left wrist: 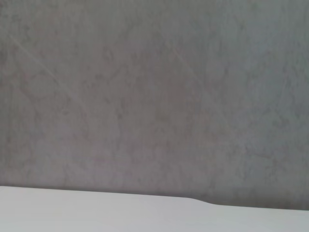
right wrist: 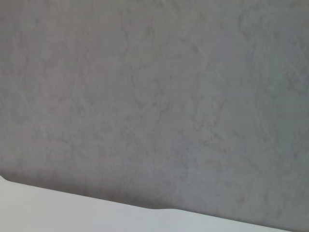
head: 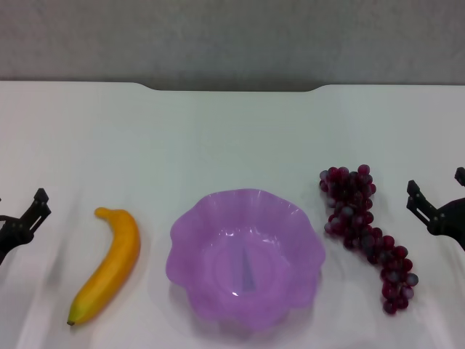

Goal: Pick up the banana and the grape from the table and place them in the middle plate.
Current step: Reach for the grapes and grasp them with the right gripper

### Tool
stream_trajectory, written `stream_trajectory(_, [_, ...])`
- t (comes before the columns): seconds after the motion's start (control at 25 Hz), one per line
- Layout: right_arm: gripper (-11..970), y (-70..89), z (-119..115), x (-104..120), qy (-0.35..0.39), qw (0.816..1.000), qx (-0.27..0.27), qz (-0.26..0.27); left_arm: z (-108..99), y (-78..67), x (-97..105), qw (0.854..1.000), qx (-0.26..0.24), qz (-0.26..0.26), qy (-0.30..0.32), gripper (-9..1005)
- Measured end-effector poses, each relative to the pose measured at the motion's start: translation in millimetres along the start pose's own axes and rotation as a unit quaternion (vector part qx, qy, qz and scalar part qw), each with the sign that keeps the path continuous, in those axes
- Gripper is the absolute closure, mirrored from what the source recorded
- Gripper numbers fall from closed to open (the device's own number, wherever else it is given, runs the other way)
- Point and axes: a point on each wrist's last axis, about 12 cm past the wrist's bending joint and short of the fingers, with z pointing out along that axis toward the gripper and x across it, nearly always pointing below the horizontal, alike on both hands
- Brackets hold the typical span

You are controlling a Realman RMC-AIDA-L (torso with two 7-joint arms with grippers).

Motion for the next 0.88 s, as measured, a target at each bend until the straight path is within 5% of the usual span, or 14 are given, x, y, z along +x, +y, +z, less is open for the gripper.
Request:
stream_trajectory(0.52, [72, 15.1, 10.2, -9.0, 0.028, 0.999, -0.028, 0.031, -3.7, 3.4, 2.8, 1.0, -0.009, -0.002, 0.007, 90])
stream_trajectory(0.88, [72, 17.7, 39.0, -62.1, 0.159, 0.984, -0.06, 0.053, -2.7, 3.2, 2.4, 1.0, -0.008, -0.002, 0.007, 90])
